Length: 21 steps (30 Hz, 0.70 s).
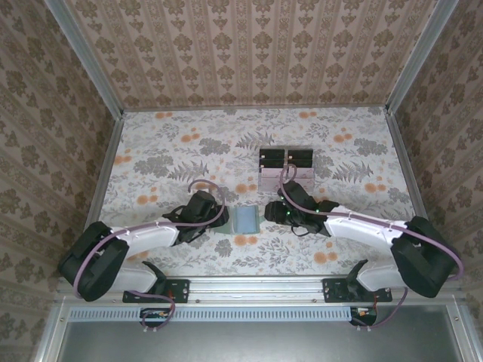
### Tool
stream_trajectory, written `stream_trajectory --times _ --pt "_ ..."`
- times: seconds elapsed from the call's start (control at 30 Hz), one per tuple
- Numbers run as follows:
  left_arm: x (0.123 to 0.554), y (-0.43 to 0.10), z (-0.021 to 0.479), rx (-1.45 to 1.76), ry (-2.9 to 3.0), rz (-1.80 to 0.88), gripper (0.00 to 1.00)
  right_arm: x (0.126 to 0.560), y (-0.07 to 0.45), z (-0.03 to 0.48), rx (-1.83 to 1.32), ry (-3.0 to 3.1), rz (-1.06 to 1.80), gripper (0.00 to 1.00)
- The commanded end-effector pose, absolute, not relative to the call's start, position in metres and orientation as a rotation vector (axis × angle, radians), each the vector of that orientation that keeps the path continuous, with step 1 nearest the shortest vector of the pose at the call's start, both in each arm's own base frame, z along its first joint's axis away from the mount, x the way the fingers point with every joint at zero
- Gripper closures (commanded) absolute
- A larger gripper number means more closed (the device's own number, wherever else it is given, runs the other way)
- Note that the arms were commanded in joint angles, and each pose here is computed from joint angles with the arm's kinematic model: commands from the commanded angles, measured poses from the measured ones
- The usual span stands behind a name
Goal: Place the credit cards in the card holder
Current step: Open the card holder at the center of the table, then flip over the card slot in the card holder.
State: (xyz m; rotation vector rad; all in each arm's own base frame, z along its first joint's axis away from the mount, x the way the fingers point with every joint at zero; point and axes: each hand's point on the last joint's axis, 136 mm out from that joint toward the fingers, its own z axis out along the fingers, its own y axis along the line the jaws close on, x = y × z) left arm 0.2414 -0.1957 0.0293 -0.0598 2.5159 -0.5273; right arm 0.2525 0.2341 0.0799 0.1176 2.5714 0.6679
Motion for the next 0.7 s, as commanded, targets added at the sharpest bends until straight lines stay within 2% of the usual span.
stream_trajectory --times 0.0,0.3,0.67 --pt "0.236 -0.184 0.031 -0.021 2.546 -0.447 0.32 0.248 0.244 0.106 0.044 2.556 0.659 0.52" --pt "0.241 -0.181 0.056 0.069 2.565 -0.353 0.28 0.246 0.288 0.112 -0.08 2.584 0.747 0.48" --pt "0.229 -0.169 0.025 0.035 2.667 -0.257 0.31 0.259 0.317 0.077 -0.121 2.65 0.758 0.48"
